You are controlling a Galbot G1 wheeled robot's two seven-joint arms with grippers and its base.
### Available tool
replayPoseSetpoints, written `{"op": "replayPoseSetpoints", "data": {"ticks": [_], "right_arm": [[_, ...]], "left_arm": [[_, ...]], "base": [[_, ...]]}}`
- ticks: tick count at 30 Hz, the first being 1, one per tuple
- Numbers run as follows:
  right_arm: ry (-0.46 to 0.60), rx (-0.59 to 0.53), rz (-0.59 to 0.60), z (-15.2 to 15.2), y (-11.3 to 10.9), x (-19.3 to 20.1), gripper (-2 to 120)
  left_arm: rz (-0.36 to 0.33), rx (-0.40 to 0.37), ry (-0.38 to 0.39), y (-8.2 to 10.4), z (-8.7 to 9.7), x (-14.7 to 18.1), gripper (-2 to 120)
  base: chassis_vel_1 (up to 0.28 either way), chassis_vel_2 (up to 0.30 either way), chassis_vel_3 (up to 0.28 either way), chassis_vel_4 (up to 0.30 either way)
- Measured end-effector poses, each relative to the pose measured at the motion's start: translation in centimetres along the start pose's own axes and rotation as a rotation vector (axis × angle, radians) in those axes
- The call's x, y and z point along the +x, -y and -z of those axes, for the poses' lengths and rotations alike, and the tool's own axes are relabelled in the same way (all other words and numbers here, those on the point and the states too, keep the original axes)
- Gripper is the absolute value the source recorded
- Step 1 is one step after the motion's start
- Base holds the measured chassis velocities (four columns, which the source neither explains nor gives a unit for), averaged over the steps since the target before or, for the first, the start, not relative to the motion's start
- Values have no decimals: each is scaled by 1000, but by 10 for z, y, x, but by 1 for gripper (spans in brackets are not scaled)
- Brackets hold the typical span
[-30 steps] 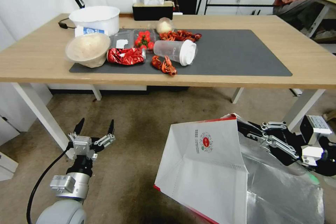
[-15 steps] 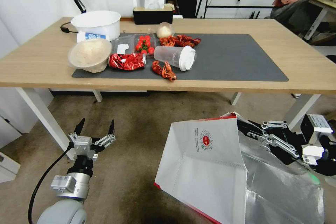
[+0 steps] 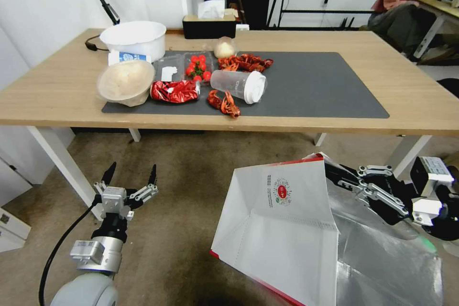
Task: Pick up the food delivery bag from the floor and place it on the table.
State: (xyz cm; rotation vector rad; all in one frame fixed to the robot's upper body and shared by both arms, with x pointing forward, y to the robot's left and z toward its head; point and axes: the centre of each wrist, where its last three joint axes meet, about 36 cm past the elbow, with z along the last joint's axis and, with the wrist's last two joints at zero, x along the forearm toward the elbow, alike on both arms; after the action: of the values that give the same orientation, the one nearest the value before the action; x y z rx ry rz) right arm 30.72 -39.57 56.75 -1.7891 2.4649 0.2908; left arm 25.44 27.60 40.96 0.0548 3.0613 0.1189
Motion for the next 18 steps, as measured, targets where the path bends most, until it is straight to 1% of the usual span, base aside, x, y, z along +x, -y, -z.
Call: {"op": "replayPoseSetpoints", "data": {"ticks": [8,18], "right_arm": [[5,-6,-2,-4,-1,-2,0],[17,-7,-17,-8,-2,-1,0]], "left_arm": [[-2,-2,-11,0,-4,1,100],[-9,-6,-13,-1,-4,0,100]], "base": [[0,0,0,0],[0,0,0,0]]}}
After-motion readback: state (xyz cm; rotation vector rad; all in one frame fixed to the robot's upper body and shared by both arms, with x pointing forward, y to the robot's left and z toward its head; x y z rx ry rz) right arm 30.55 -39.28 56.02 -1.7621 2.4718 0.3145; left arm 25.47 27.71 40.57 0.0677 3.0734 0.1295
